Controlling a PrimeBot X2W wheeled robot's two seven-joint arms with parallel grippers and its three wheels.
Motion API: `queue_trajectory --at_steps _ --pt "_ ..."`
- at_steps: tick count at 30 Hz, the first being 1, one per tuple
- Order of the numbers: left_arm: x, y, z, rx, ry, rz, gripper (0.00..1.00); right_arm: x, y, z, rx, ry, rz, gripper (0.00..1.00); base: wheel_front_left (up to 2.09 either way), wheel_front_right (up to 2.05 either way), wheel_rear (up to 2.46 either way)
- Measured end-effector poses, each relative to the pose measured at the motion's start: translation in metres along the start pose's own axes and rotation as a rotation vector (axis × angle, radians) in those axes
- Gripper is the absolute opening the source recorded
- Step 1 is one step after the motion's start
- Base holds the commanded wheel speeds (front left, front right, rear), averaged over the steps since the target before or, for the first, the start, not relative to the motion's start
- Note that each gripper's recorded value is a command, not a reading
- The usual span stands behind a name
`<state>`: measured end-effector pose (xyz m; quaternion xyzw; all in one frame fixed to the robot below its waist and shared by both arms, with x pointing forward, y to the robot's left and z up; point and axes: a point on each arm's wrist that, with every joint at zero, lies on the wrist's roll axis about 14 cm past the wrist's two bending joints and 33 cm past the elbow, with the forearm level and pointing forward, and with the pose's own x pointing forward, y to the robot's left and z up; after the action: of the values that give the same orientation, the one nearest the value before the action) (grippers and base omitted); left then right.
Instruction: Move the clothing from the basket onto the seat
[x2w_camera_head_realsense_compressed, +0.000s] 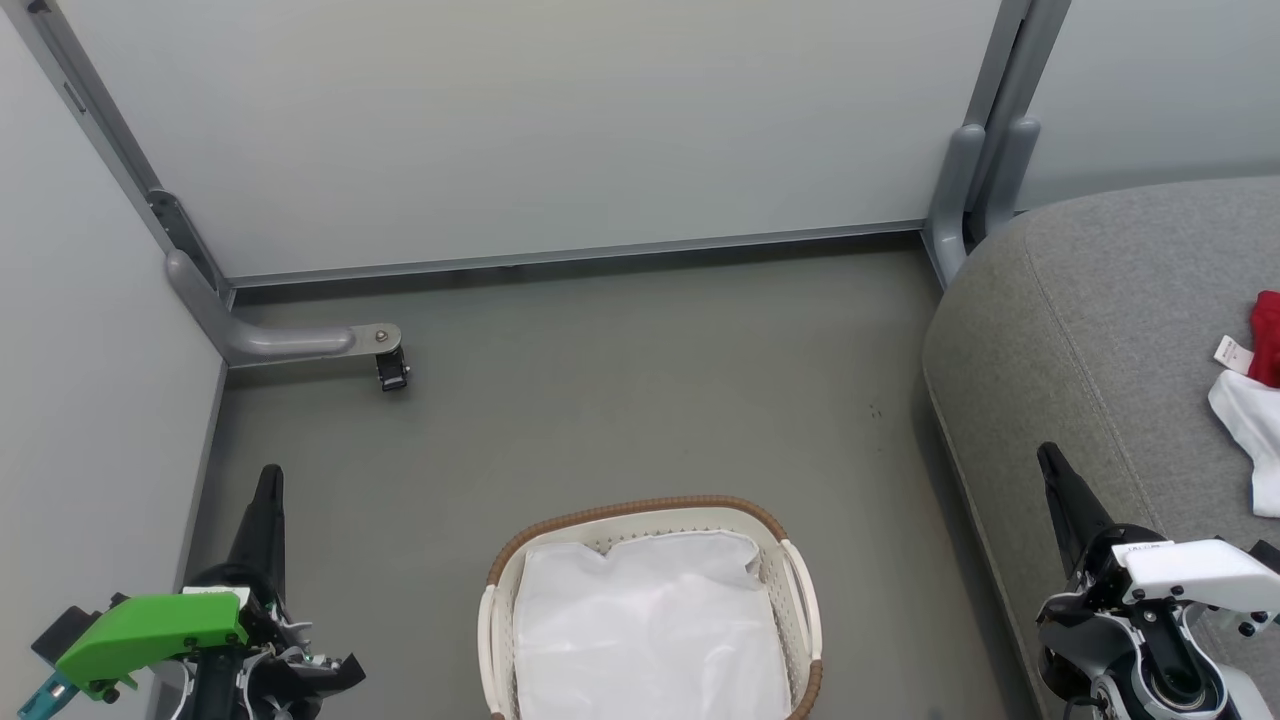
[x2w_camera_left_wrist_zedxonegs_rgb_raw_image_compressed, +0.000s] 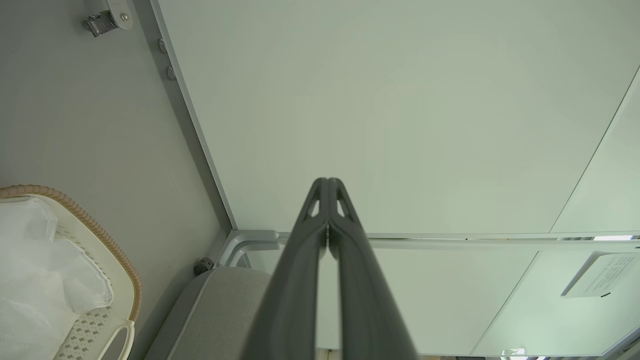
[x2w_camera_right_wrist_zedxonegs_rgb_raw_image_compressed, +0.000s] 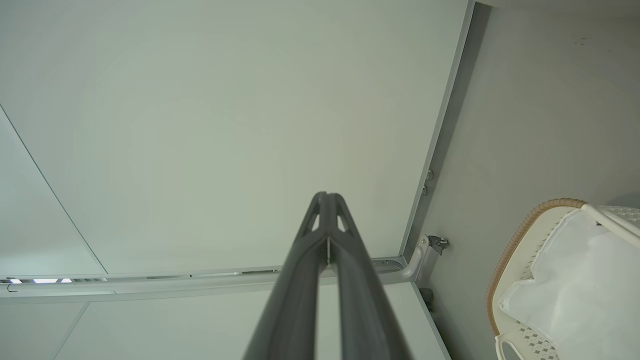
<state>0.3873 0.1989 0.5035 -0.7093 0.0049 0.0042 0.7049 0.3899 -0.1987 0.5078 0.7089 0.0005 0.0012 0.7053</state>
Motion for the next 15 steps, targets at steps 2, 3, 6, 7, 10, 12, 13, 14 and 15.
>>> queue_trajectory --at_steps 2,3,6,7,10,12,13,14,15 --pt "0.0 0.0 0.0 0.0 0.0 0.0 0.0 0.0 0.0 0.0 0.0 0.0 0.0 0.0 0.0 0.0 0.0" --pt "0.0 0.0 0.0 0.0 0.0 0.0 0.0 0.0 0.0 0.0 0.0 0.0 0.0 0.0 0.0 0.0 0.0" --pt "0.0 0.0 0.0 0.0 0.0 0.0 0.0 0.0 0.0 0.0 0.0 0.0 0.0 0.0 0.0 0.0 0.0" --pt "0.0 0.0 0.0 0.0 0.0 0.0 0.0 0.0 0.0 0.0 0.0 0.0 0.0 0.0 0.0 0.0 0.0" --pt "0.0 0.0 0.0 0.0 0.0 0.0 0.0 0.0 0.0 0.0 0.0 0.0 0.0 0.0 0.0 0.0 0.0" --pt "0.0 0.0 0.0 0.0 0.0 0.0 0.0 0.0 0.0 0.0 0.0 0.0 0.0 0.0 0.0 0.0 0.0" --pt "0.0 0.0 0.0 0.0 0.0 0.0 0.0 0.0 0.0 0.0 0.0 0.0 0.0 0.0 0.0 0.0 0.0" --pt "0.0 0.0 0.0 0.0 0.0 0.0 0.0 0.0 0.0 0.0 0.0 0.0 0.0 0.0 0.0 0.0 0.0" --pt "0.0 0.0 0.0 0.0 0.0 0.0 0.0 0.0 0.0 0.0 0.0 0.0 0.0 0.0 0.0 0.0 0.0"
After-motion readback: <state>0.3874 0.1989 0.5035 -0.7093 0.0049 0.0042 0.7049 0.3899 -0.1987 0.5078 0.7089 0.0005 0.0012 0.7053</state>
